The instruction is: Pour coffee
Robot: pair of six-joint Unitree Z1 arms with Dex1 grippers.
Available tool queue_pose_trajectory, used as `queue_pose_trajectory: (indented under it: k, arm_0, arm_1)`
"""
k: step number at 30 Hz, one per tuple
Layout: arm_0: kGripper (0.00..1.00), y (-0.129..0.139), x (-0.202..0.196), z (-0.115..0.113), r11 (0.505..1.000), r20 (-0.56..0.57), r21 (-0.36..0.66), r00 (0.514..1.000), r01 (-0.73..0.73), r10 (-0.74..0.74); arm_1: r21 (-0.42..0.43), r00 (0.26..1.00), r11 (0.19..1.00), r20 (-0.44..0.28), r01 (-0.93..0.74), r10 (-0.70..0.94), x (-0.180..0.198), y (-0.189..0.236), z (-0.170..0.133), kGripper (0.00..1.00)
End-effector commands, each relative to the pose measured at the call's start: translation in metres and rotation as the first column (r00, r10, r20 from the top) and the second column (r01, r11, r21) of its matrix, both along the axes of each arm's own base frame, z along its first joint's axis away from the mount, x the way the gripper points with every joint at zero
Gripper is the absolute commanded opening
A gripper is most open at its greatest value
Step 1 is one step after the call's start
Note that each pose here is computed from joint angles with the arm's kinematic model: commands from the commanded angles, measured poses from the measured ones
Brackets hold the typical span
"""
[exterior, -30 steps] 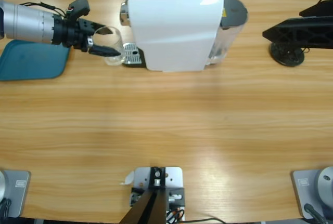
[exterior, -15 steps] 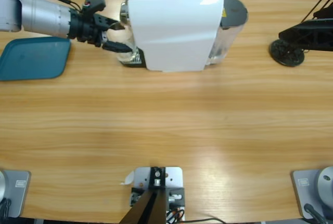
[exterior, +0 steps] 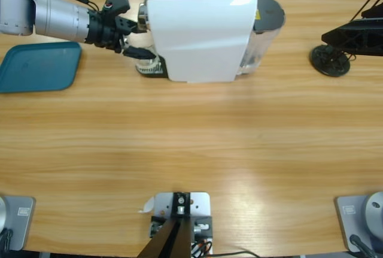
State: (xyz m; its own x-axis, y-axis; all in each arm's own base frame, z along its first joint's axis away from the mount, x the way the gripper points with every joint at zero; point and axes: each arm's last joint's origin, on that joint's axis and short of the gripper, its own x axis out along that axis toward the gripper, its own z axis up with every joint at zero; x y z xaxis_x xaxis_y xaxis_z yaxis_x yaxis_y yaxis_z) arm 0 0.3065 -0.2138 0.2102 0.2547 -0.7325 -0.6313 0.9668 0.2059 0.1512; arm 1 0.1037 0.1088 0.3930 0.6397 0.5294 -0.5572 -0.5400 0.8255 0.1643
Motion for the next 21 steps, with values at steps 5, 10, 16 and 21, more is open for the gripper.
queue_pose_trajectory:
  k: [5, 10, 16, 21]
  arm_0:
    - [0.0, 0.01, -0.0064, -0.0241, 0.991, -0.136, 0.05, 0.983, -0.122, 0.127]
    - [0.211, 0.0094, -0.0094, -0.0256, 0.99, -0.159, 0.049, 0.978, -0.13, 0.136]
    - [0.209, 0.0058, -0.0115, -0.0261, 0.993, -0.157, 0.045, 0.981, -0.112, 0.118]
    - [0.21, 0.0009, -0.0096, -0.0259, 0.994, -0.151, 0.04, 0.983, -0.099, 0.104]
  arm_1:
    - [0.005, 1.0, 1.0, -0.01, -0.002, 0.002, -0.0004, -0.0015, 0.0003, 1.0]
    - [0.005, 1.0, 1.0, -0.009, -0.002, 0.002, 0.0012, 0.0002, 0.0013, 1.0]
    - [0.003, 1.0, 1.0, -0.011, -0.001, 0.002, 0.0016, 0.0006, 0.0006, 1.0]
    - [0.008, 1.0, 1.0, -0.004, 0.001, -0.001, -0.0004, -0.0019, 0.0018, 1.0]
